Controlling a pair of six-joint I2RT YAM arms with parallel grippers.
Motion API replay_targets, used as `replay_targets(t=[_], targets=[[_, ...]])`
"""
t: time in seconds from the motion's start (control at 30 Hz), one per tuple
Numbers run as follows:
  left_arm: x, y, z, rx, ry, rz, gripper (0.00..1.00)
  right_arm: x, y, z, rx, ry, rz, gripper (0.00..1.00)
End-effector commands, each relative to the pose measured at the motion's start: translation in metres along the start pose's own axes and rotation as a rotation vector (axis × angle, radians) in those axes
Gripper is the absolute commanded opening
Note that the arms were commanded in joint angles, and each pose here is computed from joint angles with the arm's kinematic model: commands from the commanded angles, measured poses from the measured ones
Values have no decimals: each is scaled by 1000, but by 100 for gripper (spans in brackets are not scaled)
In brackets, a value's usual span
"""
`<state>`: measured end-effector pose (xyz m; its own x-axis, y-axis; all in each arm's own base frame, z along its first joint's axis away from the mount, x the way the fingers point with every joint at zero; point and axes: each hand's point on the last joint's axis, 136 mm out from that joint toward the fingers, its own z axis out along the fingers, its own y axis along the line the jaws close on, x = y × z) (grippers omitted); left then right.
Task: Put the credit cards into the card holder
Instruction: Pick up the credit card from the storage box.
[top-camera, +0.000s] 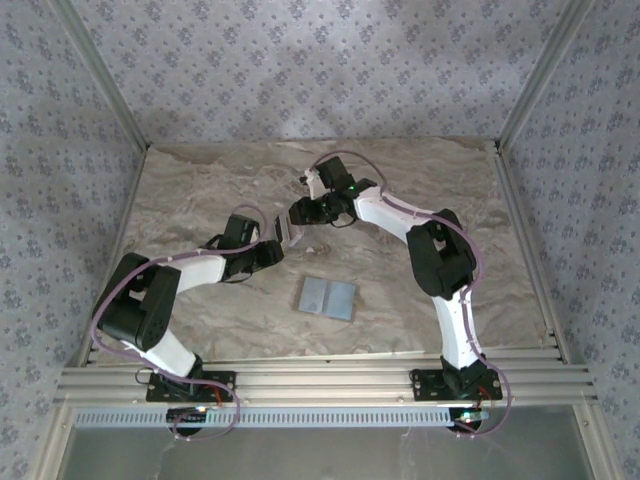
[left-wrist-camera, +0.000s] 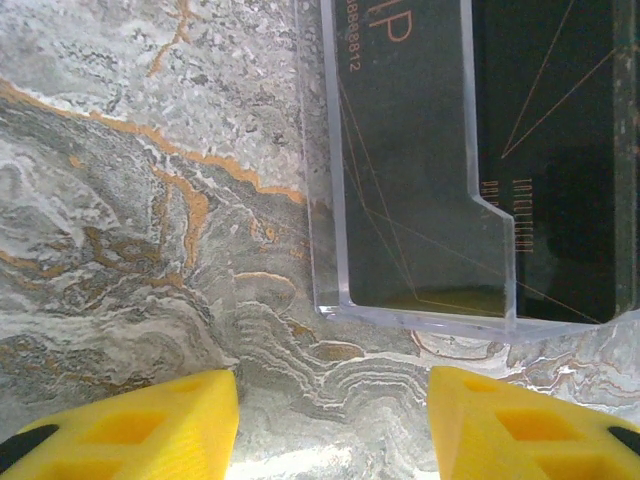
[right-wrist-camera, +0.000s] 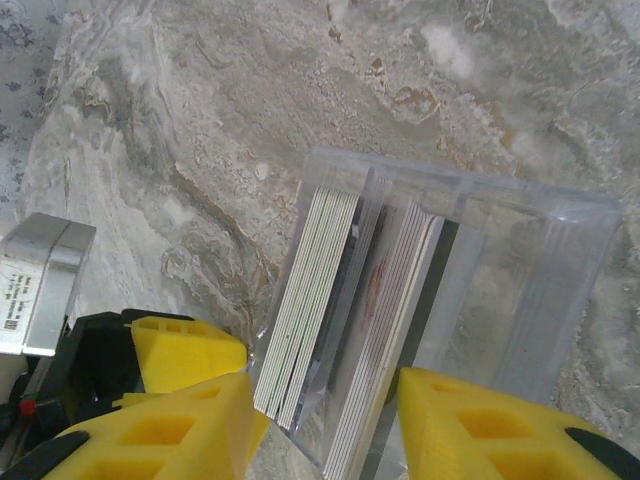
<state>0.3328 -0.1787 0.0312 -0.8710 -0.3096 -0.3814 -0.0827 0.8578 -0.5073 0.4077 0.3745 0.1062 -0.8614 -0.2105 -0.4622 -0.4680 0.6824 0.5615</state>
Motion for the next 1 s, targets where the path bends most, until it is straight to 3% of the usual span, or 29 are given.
replay_targets(t=[0.0,0.23,0.47,0.97], targets=[[-5,-12,2,48,-5,21,53,7,-1,7,-20,31,25,46],[-9,-20,-22,91,-42,10,53,9,-11,5,60,34,17,46],[-21,-18,-42,137,-86,-34,54,12,-7,7,29,48,26,46],[-46,-31,-20,233,-57,-78,51,8,4,-3,-56,37,55,40]])
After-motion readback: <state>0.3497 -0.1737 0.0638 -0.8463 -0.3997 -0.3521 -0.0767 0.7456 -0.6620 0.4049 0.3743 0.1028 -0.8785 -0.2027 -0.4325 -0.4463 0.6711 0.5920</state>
